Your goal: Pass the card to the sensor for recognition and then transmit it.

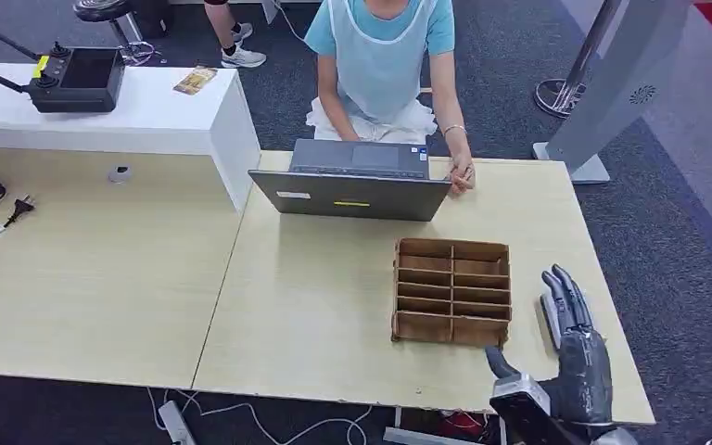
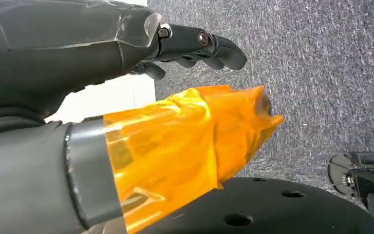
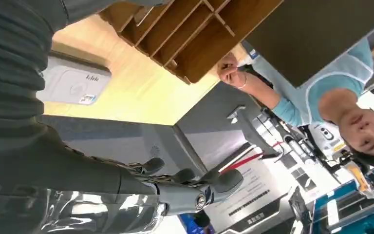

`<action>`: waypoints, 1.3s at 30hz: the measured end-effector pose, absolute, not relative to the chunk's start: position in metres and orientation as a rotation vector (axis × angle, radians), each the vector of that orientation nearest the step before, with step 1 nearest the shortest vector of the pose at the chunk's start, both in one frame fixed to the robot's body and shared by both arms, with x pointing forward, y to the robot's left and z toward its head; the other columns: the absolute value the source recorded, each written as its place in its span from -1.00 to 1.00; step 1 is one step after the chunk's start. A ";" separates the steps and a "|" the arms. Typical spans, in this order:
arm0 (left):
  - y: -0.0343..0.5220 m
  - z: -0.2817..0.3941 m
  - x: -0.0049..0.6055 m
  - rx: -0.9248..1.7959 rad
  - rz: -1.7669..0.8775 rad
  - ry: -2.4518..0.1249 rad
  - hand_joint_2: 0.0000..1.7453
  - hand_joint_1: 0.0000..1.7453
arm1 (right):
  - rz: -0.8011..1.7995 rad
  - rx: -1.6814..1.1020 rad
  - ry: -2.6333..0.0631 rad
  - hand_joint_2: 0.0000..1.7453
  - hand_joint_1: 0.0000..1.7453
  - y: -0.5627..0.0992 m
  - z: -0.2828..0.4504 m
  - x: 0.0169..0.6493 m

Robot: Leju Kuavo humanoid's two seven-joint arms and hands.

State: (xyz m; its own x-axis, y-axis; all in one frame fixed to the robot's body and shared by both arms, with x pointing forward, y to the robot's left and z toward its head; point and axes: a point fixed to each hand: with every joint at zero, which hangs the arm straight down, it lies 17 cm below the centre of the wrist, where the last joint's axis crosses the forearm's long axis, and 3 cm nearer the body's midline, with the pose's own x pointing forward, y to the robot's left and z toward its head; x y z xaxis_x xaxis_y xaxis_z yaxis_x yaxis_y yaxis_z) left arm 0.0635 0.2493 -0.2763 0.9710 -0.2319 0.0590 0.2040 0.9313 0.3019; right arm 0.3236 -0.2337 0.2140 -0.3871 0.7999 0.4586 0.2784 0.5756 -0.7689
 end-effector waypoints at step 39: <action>0.246 -0.276 0.063 0.287 -0.258 -0.081 -1.00 -1.00 | 1.066 -1.275 -1.592 1.00 -1.00 -0.238 0.155 0.368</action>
